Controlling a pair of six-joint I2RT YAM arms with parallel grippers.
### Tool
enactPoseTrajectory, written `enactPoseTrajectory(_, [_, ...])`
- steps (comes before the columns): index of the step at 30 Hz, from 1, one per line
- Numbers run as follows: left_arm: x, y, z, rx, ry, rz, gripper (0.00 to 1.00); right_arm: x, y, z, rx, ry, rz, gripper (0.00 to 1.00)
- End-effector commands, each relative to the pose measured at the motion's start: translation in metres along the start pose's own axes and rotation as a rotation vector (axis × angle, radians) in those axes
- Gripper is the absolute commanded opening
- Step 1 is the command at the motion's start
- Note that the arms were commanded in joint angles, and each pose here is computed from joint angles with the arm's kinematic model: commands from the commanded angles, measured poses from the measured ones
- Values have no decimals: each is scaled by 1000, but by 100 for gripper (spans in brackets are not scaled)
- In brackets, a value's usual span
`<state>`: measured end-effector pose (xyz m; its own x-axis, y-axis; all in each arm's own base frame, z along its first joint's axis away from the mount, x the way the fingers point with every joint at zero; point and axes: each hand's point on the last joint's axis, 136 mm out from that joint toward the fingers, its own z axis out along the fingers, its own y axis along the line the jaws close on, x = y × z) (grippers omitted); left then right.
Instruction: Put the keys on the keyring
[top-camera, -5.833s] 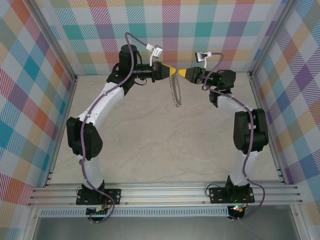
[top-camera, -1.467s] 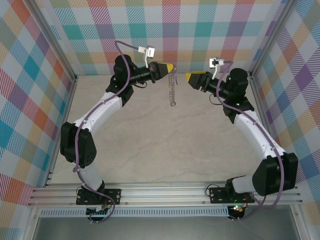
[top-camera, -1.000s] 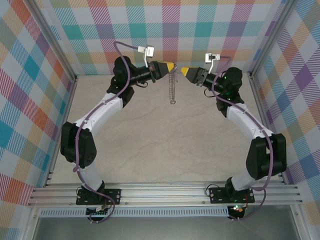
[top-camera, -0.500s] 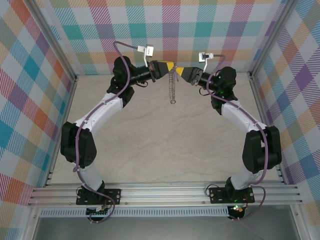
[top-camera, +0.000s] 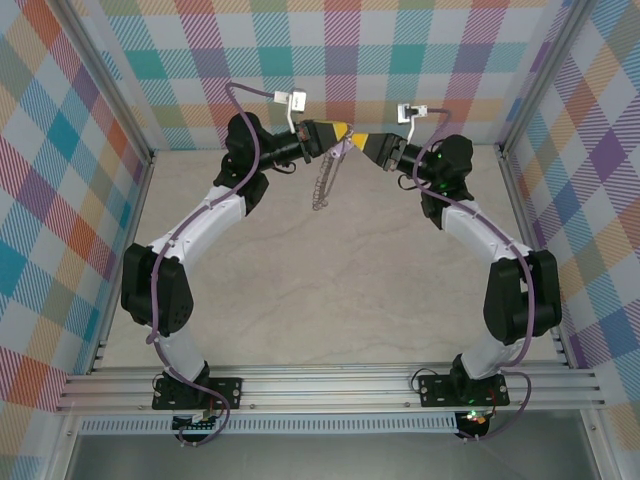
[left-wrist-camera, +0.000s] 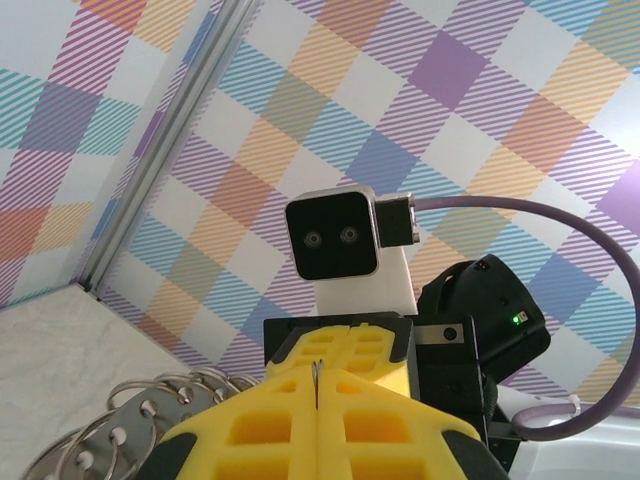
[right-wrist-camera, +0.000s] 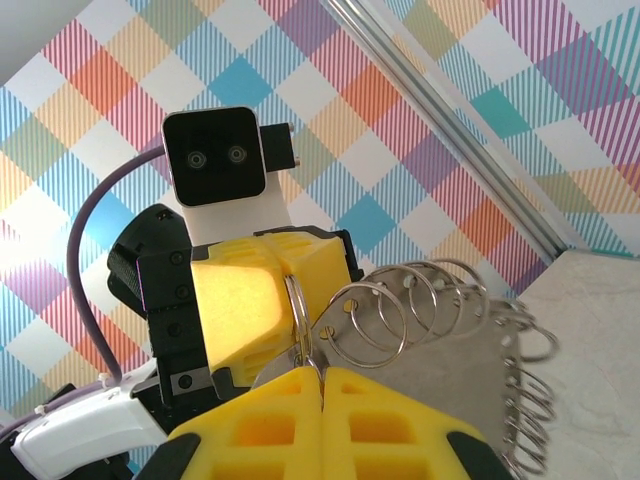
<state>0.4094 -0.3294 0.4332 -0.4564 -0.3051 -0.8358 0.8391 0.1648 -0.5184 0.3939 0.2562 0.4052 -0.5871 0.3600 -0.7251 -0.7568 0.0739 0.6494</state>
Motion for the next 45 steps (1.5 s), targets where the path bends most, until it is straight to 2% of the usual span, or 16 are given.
enactPoseTrajectory(1, [-19, -26, 0, 57, -72, 61, 0, -1, 12, 8, -62, 20, -22, 0])
enactPoseTrajectory(13, [-13, -24, 2, 49, -80, 44, 0, 6, 8, 16, -66, 46, 4, 0])
enactPoseTrajectory(17, [-14, -23, 1, 36, -91, 45, 0, 13, 7, 9, -35, 66, 1, 25])
enactPoseTrajectory(20, [-15, -22, 0, 25, -95, 42, 0, 13, 5, -7, 22, 48, -12, 32])
enactPoseTrajectory(24, [-15, -21, 0, 20, -96, 32, 0, 6, 6, -30, 69, 7, -19, 33])
enactPoseTrajectory(28, [-14, -16, 0, 9, -102, 6, 0, -1, 17, -37, 94, -17, -55, 35])
enactPoseTrajectory(38, [-11, -11, 2, 12, -117, -62, 0, -30, 30, -22, 30, -51, -89, 40])
enactPoseTrajectory(45, [-9, -10, 4, 18, -122, -85, 0, -30, 23, -5, 3, -39, -71, 41])
